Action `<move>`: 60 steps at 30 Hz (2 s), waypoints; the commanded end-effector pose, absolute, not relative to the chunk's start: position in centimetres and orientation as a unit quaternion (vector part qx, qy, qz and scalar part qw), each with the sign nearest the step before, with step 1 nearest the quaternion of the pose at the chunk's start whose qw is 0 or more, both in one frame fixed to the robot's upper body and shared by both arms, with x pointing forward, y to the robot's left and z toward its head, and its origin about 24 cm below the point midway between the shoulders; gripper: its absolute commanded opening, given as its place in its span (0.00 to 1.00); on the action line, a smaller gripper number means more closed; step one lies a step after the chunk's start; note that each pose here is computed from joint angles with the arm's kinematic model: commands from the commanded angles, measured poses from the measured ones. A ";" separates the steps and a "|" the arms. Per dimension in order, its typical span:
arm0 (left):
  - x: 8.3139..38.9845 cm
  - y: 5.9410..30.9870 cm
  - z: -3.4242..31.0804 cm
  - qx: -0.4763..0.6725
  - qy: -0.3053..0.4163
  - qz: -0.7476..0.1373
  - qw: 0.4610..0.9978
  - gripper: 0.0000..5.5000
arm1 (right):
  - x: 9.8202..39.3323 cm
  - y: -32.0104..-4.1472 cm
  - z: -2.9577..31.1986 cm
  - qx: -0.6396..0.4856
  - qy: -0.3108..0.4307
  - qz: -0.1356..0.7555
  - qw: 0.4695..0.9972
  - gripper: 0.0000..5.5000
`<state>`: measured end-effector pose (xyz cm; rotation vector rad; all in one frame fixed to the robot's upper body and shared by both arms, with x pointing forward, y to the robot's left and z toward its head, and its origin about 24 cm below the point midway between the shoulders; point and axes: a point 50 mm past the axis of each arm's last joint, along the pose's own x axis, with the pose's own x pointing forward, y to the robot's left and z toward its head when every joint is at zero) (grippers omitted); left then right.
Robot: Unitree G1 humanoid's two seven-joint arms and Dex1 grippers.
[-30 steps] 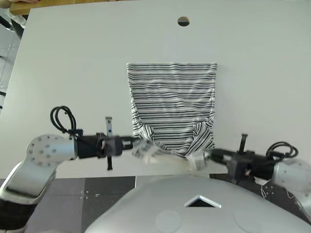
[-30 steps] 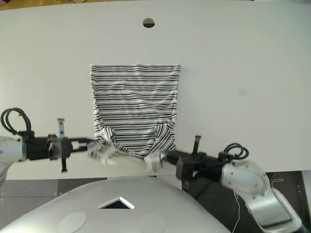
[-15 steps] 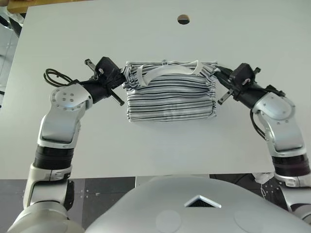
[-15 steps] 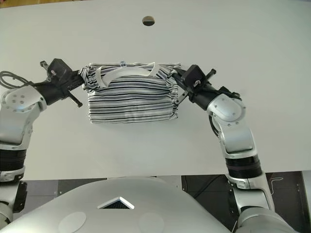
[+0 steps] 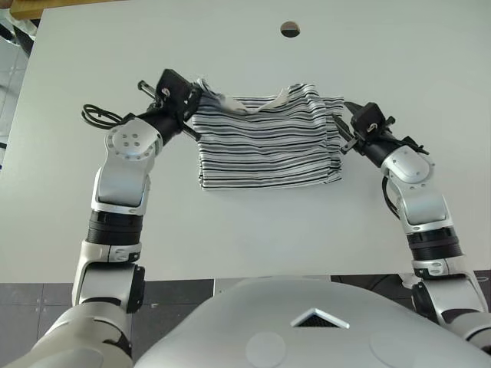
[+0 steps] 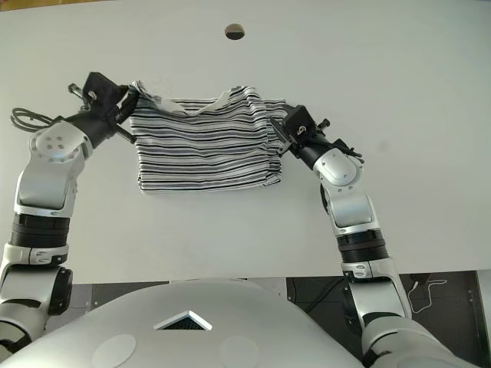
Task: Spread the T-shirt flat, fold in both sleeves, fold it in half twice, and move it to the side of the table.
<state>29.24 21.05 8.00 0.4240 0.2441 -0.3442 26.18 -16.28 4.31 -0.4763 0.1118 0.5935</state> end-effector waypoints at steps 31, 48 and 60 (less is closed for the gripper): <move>20.8 20.4 3.2 0.341 0.312 -0.453 0.762 0.03 | 21.6 -16.4 0.1 -0.464 0.217 0.524 0.680 0.02; 25.6 21.6 6.7 0.330 0.198 -0.403 0.830 0.02 | 15.8 -9.9 6.9 -0.349 0.094 0.551 0.752 0.05; 14.7 22.8 7.2 0.487 0.173 -0.576 0.633 0.36 | 12.0 -17.3 7.9 -0.450 0.128 0.578 0.669 0.43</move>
